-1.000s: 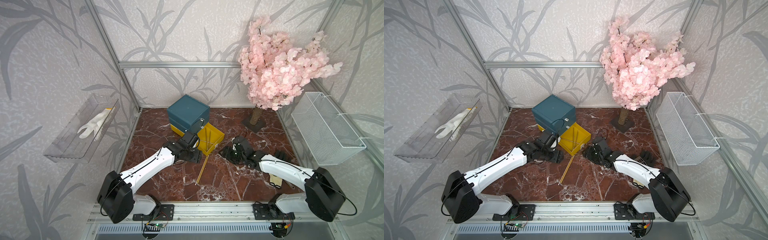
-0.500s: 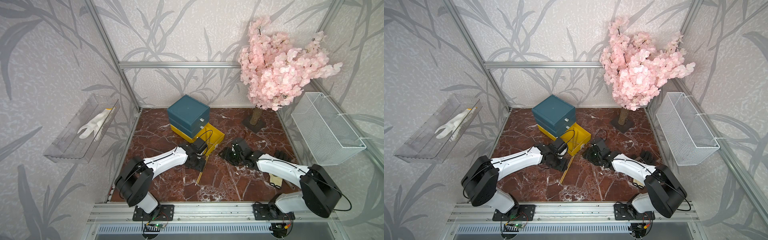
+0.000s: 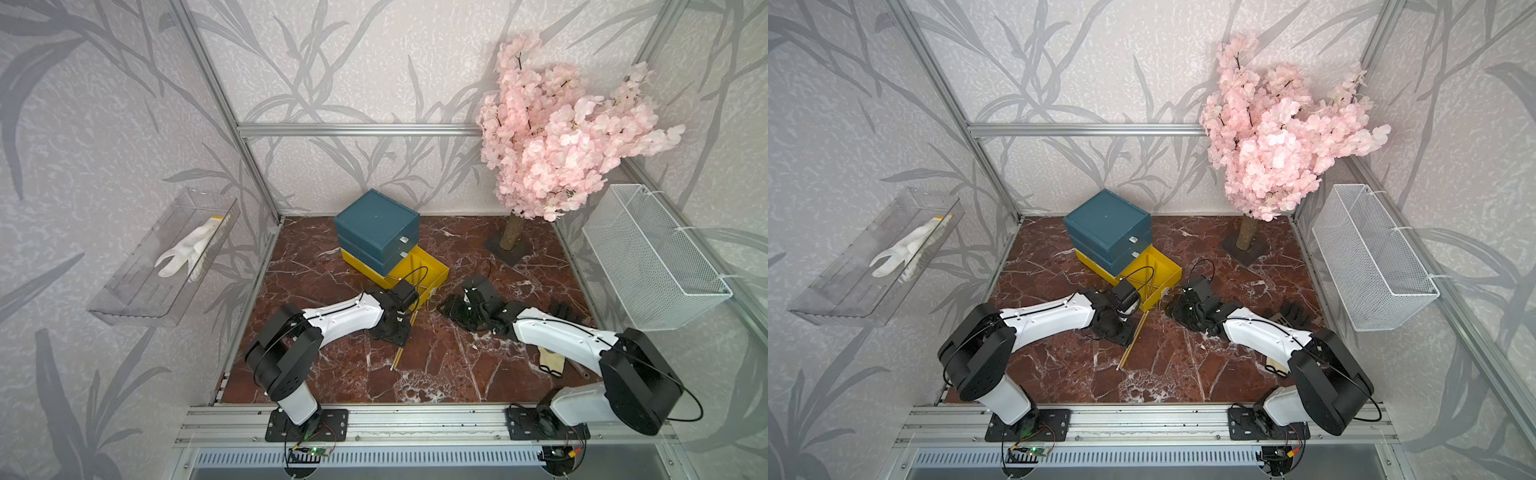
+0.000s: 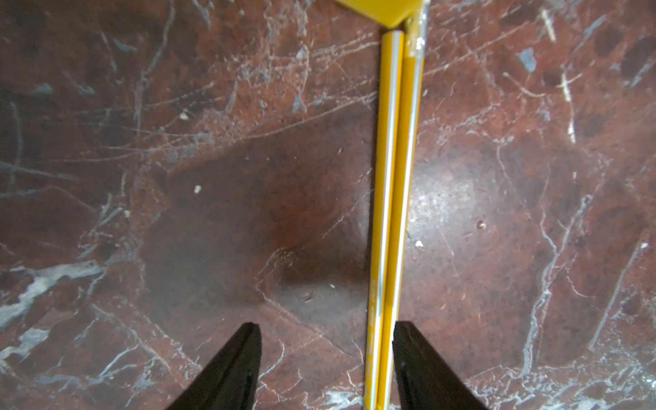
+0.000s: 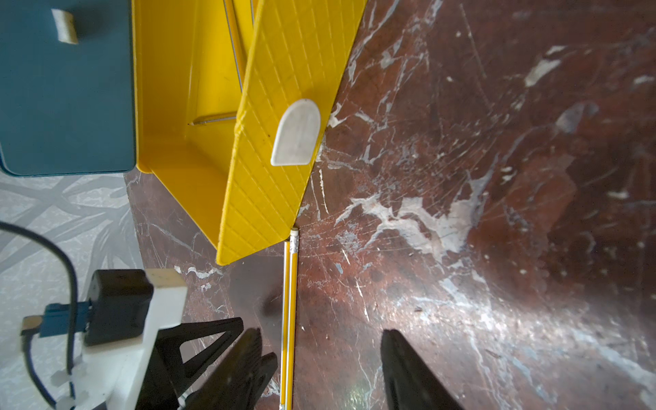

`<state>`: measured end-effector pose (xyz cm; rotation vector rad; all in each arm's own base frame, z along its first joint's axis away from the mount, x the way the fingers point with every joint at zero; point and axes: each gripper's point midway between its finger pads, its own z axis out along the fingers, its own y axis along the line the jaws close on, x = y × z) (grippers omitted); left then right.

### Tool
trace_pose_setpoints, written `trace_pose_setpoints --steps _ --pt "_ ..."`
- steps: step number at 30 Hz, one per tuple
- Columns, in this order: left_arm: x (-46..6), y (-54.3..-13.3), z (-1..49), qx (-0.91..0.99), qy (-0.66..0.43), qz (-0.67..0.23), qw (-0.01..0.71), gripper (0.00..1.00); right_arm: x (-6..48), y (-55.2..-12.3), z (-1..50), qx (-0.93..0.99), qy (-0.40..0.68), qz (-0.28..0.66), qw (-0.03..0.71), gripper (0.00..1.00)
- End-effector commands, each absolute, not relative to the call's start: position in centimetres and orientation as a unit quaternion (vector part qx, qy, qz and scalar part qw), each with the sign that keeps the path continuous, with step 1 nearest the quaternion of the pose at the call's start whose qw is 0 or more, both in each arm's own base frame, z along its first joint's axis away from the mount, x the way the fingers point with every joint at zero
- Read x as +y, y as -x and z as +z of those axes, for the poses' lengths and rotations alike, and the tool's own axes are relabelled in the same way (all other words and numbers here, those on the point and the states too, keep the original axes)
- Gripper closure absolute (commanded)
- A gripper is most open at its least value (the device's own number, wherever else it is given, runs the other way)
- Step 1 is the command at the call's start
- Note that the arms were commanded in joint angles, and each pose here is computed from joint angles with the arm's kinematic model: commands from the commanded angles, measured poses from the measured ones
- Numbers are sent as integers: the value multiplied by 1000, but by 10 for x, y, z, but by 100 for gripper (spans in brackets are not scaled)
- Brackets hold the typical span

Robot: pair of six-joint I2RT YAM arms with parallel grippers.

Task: Please place the pencils in the drawer according to their color
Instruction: Pick up the pencil from the center of the board.

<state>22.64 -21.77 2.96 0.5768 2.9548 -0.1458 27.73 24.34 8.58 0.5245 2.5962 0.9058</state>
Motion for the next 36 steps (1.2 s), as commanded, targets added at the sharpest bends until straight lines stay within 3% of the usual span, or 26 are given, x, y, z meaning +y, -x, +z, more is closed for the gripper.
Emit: trace_pose_setpoints --steps 1,25,36 --pt "-219 -228 28 977 -201 -38 63 38 244 -283 90 913 -183 316 181 42" --pt "-207 -220 5 976 -214 51 5 49 244 -286 93 911 -183 319 186 42" --pt "-209 -203 -3 980 -197 25 -29 81 242 -287 98 909 -183 323 192 42"
